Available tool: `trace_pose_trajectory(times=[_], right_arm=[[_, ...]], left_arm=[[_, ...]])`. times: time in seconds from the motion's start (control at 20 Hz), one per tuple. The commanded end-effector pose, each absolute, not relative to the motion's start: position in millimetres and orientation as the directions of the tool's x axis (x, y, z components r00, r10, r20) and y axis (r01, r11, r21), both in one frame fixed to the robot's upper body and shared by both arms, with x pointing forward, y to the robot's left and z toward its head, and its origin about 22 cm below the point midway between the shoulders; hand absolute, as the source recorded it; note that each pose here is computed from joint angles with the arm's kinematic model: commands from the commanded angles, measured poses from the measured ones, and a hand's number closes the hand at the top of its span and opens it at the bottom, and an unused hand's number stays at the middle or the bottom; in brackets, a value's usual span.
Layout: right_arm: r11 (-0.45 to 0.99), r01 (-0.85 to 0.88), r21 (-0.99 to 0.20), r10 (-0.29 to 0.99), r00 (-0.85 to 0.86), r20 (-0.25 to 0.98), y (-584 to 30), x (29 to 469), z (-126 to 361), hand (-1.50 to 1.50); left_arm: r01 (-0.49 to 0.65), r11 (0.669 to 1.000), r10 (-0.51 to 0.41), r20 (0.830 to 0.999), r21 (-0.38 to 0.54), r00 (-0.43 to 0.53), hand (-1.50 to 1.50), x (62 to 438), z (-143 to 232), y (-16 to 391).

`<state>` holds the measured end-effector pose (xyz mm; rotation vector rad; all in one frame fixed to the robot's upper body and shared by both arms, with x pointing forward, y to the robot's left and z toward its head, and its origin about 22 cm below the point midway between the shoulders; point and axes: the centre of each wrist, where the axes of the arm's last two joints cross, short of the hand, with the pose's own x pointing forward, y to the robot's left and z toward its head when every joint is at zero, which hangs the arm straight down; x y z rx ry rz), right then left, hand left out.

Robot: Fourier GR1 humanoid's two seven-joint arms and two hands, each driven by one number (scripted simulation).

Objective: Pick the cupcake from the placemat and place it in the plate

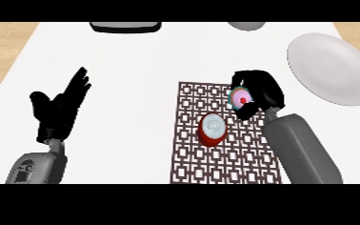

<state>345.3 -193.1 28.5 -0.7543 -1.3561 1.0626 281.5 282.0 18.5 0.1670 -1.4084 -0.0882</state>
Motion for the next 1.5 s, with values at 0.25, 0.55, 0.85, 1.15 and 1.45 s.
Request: trace_pose_trajectory(times=[0.25,0.55,0.85,1.15,1.45], right_arm=[[0.365,0.391,-0.845,0.928,-0.078,0.364,-210,368,98,1.50],[0.417,0.464,-0.782,0.865,0.061,0.498,-272,370,89,1.50],[0.465,0.486,-0.740,0.807,0.112,0.580,-310,377,111,1.50],[0.416,0.516,-0.749,0.797,0.189,0.573,-392,380,101,1.50],[0.334,0.436,-0.836,0.832,0.281,0.478,-441,369,76,1.50]], left_arm=[[-0.050,0.983,-0.166,0.971,0.177,0.172,0.00,291,32,288],[-0.047,0.982,-0.173,0.971,0.183,0.164,0.00,288,32,296],[-0.038,0.986,-0.155,0.976,0.163,0.155,0.00,281,18,285],[-0.031,0.985,-0.162,0.970,0.170,0.184,0.00,298,24,273],[-0.027,0.985,-0.166,0.977,0.171,0.133,0.00,289,27,276]])
